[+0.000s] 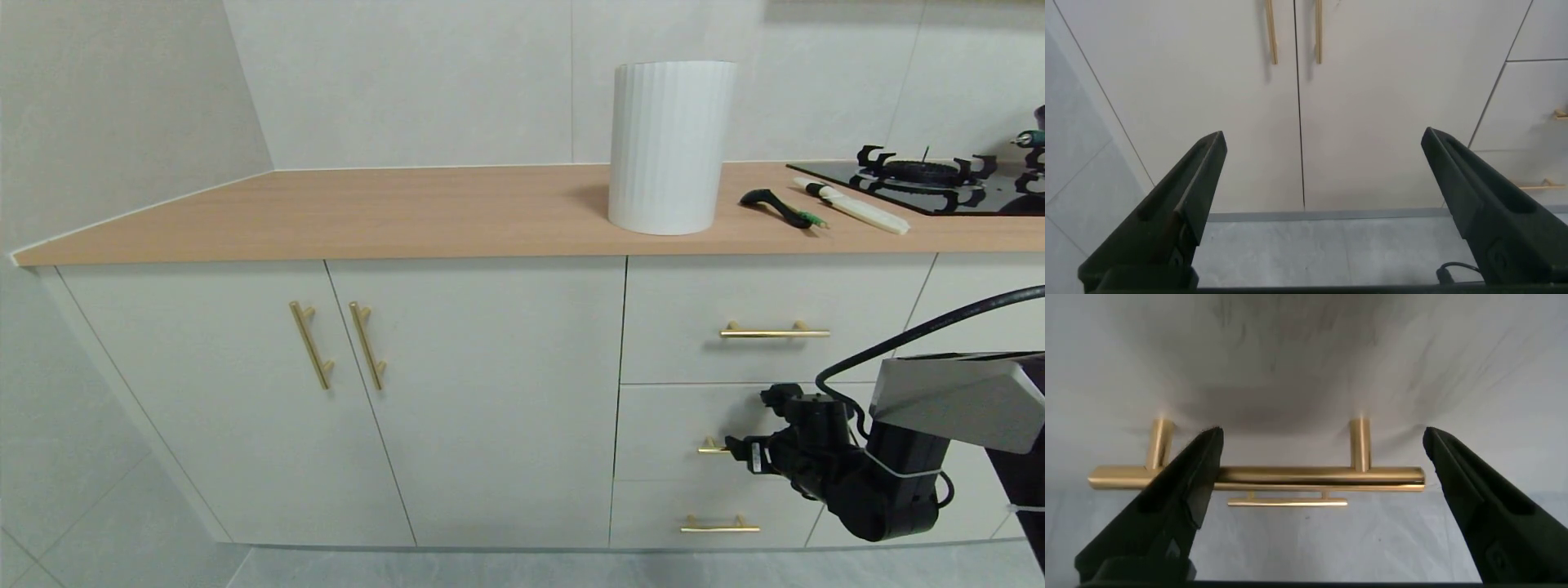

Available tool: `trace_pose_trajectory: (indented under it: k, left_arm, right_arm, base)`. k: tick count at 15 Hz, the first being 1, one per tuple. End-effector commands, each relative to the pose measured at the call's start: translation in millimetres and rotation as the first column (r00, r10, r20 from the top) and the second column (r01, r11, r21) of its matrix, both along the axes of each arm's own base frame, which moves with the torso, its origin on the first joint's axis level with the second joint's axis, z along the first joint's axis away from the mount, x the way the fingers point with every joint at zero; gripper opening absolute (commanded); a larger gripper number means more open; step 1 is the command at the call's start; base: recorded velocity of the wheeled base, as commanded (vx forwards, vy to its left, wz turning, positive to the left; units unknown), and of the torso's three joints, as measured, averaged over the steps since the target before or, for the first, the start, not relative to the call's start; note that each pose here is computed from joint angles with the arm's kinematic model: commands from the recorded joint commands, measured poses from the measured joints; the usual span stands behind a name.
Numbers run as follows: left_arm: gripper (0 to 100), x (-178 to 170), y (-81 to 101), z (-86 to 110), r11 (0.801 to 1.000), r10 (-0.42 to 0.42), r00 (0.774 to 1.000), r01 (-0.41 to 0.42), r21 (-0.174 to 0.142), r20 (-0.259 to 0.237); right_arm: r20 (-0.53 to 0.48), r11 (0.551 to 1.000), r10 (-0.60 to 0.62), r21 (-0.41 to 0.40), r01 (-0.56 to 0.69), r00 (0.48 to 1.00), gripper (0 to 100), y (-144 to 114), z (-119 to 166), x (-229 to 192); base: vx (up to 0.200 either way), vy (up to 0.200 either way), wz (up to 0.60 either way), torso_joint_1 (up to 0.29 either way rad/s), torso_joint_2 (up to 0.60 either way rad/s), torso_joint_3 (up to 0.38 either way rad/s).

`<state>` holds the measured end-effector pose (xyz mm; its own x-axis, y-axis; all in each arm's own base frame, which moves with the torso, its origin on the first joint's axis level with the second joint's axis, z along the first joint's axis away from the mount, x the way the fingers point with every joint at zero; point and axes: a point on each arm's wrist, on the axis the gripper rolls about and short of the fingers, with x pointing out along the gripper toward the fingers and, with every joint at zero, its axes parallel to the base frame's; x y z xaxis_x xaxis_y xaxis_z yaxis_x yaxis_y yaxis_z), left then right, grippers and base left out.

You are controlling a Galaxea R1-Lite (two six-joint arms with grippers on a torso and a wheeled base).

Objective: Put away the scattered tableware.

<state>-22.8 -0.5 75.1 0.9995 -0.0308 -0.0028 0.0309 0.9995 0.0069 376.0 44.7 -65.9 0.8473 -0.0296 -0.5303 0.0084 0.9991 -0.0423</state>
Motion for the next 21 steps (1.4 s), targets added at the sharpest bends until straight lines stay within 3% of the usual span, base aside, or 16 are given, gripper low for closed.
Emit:
trace_pose_trajectory:
  k: [1,9,14,15,18,21]
  left_arm:
    - [100,0.0,0.0,0.0,1.000,0.000,1.000,0.000,0.001,0.000]
    - [100,0.0,0.0,0.0,1.000,0.000,1.000,0.000,0.001,0.000]
    - [100,0.0,0.0,0.0,1.000,0.000,1.000,0.000,0.001,0.000]
    - [100,0.0,0.0,0.0,1.000,0.000,1.000,0.000,-0.001,0.000]
    - [100,0.0,0.0,0.0,1.000,0.000,1.000,0.000,-0.001,0.000]
    - [100,0.0,0.0,0.0,1.000,0.000,1.000,0.000,0.001,0.000]
  right_arm:
    - [-0.039,0.999,0.014,-0.033,-0.015,0.999,100,-1.5,-8.9,-5.0]
    - [-0.101,0.999,0.022,-0.039,-0.026,0.995,100,-1.6,3.8,-19.7]
    - [-0.171,0.998,0.051,-0.033,-0.058,0.984,100,-0.3,48.7,-45.1]
    - [-0.200,0.994,0.108,-0.014,-0.113,0.974,100,5.8,94.8,-68.9]
    - [-0.149,0.981,0.191,0.003,-0.193,0.970,100,17.6,173.6,-111.5]
    - [-0.053,0.971,0.238,0.005,-0.238,0.970,100,25.7,219.7,-139.7]
  base:
    - [0.000,0.000,0.00,0.000,0.00,0.000]
    - [0.000,0.000,0.00,0.000,0.00,0.000]
    - [0.000,0.000,0.00,0.000,0.00,0.000]
    - [0.000,0.000,0.00,0.000,0.00,0.000]
    - [0.000,0.000,0.00,0.000,0.00,0.000]
    - [0.000,0.000,0.00,0.000,0.00,0.000]
